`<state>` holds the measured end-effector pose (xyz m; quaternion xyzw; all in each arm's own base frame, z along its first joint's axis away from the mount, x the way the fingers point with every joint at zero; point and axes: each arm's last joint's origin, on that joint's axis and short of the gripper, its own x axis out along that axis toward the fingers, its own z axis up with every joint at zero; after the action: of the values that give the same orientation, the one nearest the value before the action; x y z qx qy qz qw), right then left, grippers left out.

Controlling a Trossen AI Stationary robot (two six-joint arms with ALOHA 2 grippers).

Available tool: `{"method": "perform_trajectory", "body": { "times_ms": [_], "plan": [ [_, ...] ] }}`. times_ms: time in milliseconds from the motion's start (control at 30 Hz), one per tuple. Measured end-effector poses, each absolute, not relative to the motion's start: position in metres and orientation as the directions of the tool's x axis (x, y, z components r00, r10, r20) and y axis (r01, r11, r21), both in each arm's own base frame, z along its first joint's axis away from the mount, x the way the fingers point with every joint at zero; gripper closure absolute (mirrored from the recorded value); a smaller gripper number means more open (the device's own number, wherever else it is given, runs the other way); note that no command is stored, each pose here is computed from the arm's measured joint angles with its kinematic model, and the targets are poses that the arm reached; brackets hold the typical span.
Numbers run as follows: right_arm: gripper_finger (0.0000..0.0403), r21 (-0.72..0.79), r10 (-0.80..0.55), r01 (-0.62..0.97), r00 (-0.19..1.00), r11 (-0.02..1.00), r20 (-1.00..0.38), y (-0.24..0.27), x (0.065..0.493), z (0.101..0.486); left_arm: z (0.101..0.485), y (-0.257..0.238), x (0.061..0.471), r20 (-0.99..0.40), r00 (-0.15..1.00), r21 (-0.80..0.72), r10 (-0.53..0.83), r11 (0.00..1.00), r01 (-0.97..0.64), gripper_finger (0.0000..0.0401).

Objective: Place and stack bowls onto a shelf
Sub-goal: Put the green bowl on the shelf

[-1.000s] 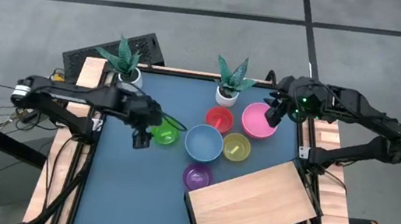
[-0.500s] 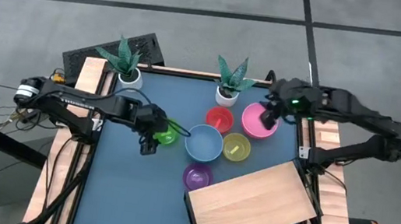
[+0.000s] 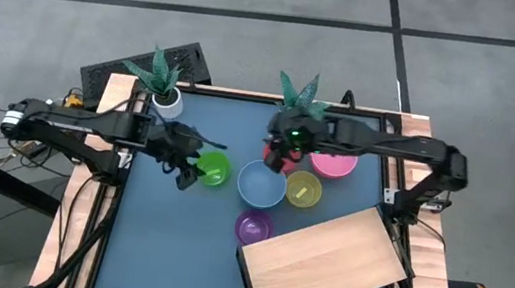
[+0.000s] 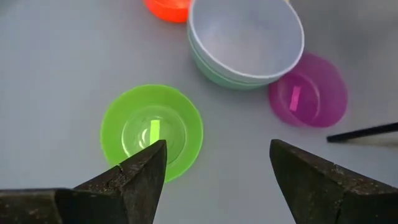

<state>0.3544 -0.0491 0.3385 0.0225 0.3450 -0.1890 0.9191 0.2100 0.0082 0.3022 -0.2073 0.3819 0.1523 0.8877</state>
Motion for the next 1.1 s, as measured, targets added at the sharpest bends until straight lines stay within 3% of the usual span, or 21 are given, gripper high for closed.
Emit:
{"method": "perform_trajectory", "body": {
  "times_ms": [433, 600, 833, 1100],
  "plan": [
    [0.0241, -0.052, -0.266, 0.302, 0.729, 0.952, -0.631, -0.06, 0.458, 0.264, 0.329, 0.007, 0.165, -0.648, 0.718, -0.329, 0.256, 0.756, -0.566, 0.0132],
    [0.0213, 0.001, -0.177, 0.238, 0.725, 0.971, -0.666, -0.064, 0.487, 0.238, 0.329, 0.007, 0.164, -0.642, 0.719, -0.329, 0.266, 0.752, -0.572, 0.0132],
    [0.0153, 0.005, -0.16, 0.241, 0.659, 0.971, -0.735, -0.075, 0.511, 0.211, 0.328, 0.007, 0.166, -0.649, 0.713, -0.323, 0.265, 0.752, -0.574, 0.0132],
    [0.0148, 0.004, -0.173, 0.293, 0.577, 0.956, -0.798, -0.091, 0.516, 0.18, 0.328, 0.008, 0.166, -0.652, 0.708, -0.31, 0.271, 0.757, -0.576, 0.0132]
  ]
}}
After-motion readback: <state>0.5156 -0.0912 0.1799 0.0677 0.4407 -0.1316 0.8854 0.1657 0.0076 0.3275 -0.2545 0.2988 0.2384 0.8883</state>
